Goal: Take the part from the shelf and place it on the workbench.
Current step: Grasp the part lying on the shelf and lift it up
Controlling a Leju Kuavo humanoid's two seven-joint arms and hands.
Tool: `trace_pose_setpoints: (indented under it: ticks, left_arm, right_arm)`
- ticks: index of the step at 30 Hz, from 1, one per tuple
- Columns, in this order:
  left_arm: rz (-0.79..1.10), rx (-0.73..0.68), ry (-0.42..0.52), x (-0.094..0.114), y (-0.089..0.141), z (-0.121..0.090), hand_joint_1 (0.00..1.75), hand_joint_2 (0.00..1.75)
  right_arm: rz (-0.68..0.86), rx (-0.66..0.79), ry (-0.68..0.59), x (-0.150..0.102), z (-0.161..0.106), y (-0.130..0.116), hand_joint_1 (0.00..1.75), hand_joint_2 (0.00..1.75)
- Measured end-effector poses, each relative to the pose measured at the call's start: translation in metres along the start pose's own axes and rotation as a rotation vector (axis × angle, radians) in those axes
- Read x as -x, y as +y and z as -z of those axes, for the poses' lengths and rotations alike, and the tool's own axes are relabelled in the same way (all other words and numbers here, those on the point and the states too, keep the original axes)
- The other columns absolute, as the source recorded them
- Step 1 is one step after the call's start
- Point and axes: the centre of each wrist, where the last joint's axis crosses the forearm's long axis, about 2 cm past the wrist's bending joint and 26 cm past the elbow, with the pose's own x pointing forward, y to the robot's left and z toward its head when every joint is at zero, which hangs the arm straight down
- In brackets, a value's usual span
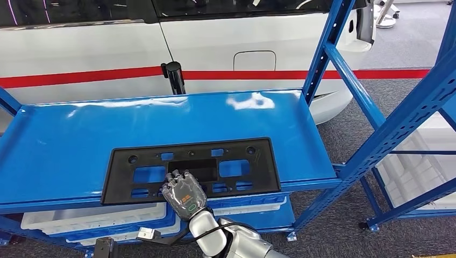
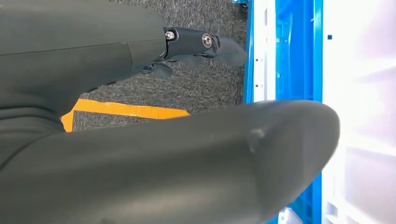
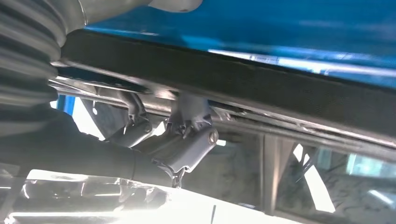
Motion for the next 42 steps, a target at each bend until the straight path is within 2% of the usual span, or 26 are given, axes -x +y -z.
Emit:
trace_pose_setpoints:
  ticks: [5, 10, 12, 19, 31, 36, 39, 42]
  left_arm:
    - [-0.002, 0.002, -0.006, 0.001, -0.002, -0.001, 0.00, 0.00]
    - [-0.001, 0.000, -0.009, 0.004, -0.001, -0.003, 0.00, 0.00]
    - [-0.002, 0.000, -0.009, 0.004, -0.001, -0.003, 0.00, 0.00]
    - [-0.003, -0.001, -0.011, 0.004, -0.002, -0.003, 0.00, 0.00]
    - [-0.002, -0.020, -0.023, 0.005, -0.001, -0.003, 0.00, 0.00]
    - [-0.003, -0.023, -0.023, 0.005, -0.001, -0.003, 0.00, 0.00]
    - [-0.010, -0.029, -0.021, 0.005, 0.000, -0.004, 0.00, 0.00]
    - [-0.021, -0.036, -0.023, 0.006, 0.000, -0.004, 0.00, 0.00]
  right_arm:
    - [0.045, 0.119, 0.060, 0.009, -0.007, -0.006, 1.75, 1.75]
    - [0.030, 0.294, 0.137, 0.054, 0.014, -0.031, 1.75, 1.75]
    - [0.021, 0.328, 0.142, 0.064, 0.017, -0.037, 1.75, 1.75]
    - [0.029, 0.390, 0.143, 0.077, 0.017, -0.047, 1.75, 1.75]
    - [0.117, 0.602, 0.160, 0.106, 0.012, -0.081, 1.75, 1.75]
    - [0.147, 0.669, 0.061, 0.108, 0.007, -0.087, 1.75, 1.75]
    - [0.264, 0.664, -0.037, 0.102, 0.003, -0.089, 1.75, 1.75]
    - [0.508, 0.653, -0.070, 0.103, 0.002, -0.094, 1.75, 1.75]
